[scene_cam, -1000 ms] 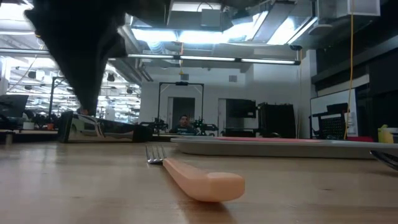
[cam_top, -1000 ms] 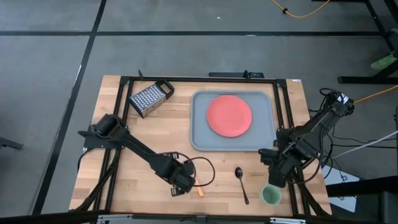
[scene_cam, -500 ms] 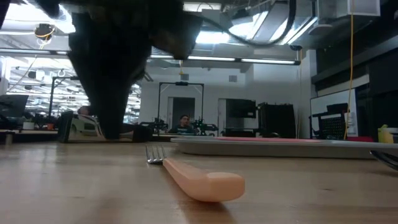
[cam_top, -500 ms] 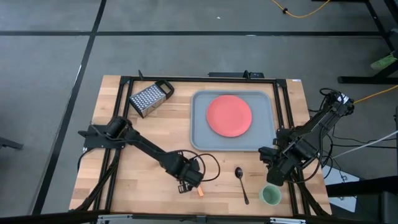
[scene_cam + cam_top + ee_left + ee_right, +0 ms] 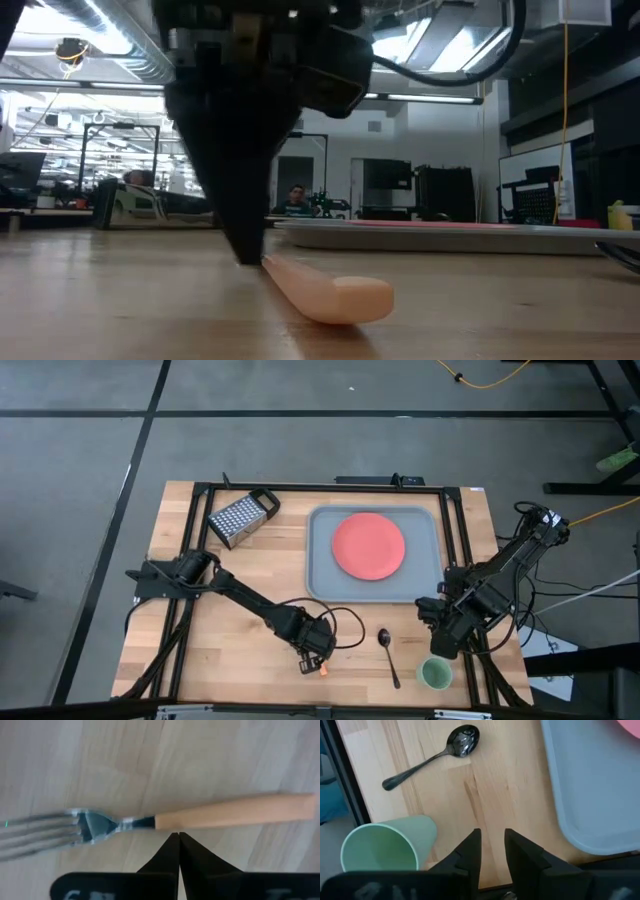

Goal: Pick and place plate/cup/fork/spoon on tray
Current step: Adjust the orange fork towards the left side of the black spoon on the table

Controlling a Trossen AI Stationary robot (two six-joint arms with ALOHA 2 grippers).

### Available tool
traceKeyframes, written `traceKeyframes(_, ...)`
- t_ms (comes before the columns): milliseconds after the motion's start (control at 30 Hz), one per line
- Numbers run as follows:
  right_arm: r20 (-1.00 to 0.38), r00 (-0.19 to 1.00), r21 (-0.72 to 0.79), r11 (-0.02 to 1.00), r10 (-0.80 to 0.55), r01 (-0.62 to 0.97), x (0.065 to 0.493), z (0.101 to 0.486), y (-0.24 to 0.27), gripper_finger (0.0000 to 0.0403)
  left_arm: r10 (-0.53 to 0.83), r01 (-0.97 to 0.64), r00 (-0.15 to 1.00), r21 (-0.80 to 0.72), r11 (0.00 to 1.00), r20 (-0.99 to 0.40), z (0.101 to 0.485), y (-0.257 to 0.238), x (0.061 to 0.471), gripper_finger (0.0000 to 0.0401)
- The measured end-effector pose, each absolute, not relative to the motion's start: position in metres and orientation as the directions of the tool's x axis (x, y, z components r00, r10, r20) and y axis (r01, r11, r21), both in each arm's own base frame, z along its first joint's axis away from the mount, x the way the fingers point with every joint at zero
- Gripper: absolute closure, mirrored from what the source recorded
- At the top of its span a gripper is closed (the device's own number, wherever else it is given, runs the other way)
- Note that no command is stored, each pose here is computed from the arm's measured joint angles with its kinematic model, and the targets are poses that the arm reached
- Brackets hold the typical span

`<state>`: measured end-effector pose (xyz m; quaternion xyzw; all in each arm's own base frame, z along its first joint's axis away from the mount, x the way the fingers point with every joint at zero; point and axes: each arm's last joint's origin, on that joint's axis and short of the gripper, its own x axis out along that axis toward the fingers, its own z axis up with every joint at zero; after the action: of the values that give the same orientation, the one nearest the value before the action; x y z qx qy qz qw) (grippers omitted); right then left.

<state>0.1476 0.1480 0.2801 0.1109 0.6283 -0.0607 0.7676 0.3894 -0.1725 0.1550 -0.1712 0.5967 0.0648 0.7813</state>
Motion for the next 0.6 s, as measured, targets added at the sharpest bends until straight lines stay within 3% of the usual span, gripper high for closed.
traceKeyframes(600, -0.978, 0.203, 0.089, 0.974, 0.046, 0.206, 0.1476, 0.2801, 0.1481, 0.0313, -0.094, -0.303, 0.248, -0.169, 0.938, -0.964, 0.1467, -0.1639, 0.3927, 0.0401)
